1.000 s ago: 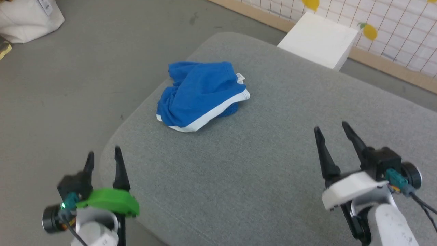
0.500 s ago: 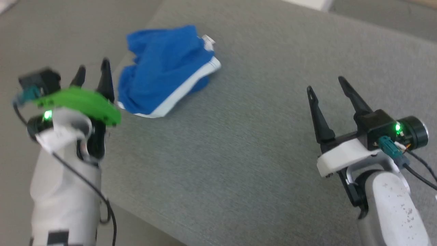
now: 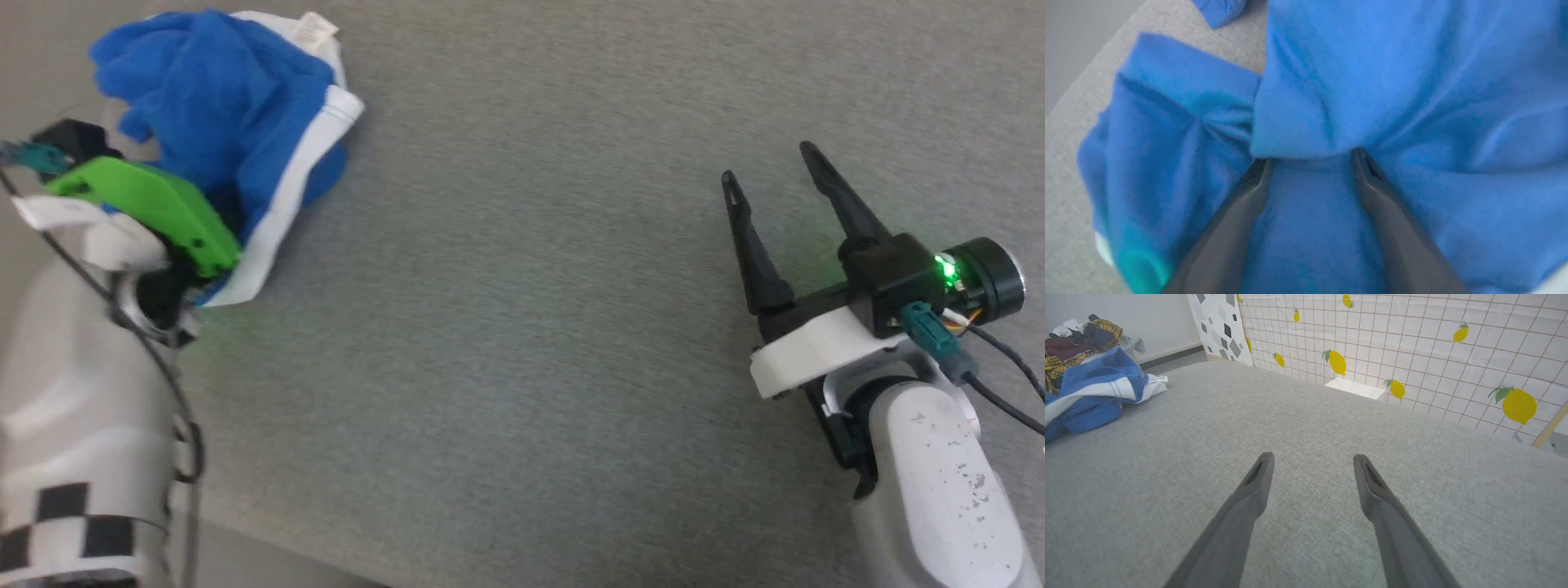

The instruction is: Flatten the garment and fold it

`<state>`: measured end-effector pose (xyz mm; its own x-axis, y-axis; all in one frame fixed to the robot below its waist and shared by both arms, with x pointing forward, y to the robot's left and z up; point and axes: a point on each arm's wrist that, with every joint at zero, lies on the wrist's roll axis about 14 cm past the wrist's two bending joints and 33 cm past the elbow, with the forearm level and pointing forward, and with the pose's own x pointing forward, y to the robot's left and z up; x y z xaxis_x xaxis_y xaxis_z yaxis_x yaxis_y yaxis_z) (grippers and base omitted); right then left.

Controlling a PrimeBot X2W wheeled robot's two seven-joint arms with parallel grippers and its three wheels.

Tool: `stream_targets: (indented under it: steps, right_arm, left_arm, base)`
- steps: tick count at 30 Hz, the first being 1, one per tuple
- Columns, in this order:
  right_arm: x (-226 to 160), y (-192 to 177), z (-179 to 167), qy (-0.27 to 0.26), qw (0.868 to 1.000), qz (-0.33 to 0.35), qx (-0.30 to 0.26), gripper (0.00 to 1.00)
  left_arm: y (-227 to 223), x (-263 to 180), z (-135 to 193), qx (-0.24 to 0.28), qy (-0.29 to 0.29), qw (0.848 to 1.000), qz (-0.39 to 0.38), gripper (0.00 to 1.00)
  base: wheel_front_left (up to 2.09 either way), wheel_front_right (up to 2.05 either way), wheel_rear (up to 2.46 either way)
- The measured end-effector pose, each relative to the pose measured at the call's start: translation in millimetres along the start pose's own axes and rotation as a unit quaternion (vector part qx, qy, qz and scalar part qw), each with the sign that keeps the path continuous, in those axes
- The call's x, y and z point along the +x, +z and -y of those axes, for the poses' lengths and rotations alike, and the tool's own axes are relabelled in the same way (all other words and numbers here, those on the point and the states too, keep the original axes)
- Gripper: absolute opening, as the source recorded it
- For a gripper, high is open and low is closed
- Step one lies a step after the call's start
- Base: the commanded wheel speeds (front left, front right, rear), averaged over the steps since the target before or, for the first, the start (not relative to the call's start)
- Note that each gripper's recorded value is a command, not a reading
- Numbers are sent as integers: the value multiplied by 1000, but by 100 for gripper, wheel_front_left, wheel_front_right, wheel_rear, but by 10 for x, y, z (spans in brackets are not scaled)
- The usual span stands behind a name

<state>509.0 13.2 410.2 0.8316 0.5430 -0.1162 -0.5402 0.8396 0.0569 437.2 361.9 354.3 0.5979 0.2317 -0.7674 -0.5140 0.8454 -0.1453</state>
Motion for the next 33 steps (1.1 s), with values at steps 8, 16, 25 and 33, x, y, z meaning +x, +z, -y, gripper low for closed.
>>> stream_targets:
  steps: [8, 16, 25, 33]
  right_arm:
    - [-225, -122, 224, -36, 999, -14, 9, 100]
    - [-562, 60, 211, -55, 998, -2, 27, 100]
    - [-998, 538, 267, -89, 995, 45, 15, 100]
    - [-1407, 832, 515, -144, 986, 80, 1, 100]
  left_arm:
    - [286, 34, 140, 59, -18, 996, 61, 0]
    - [1461, -849, 533, 156, -54, 912, 375, 0]
    - [1957, -2498, 1781, 215, -216, 750, 588, 0]
    - [1218, -3130, 3114, 228, -411, 676, 568, 0]
  base:
    - [0, 0, 0]
    - [0, 0, 0]
    - [0, 0, 0]
    - [0, 0, 0]
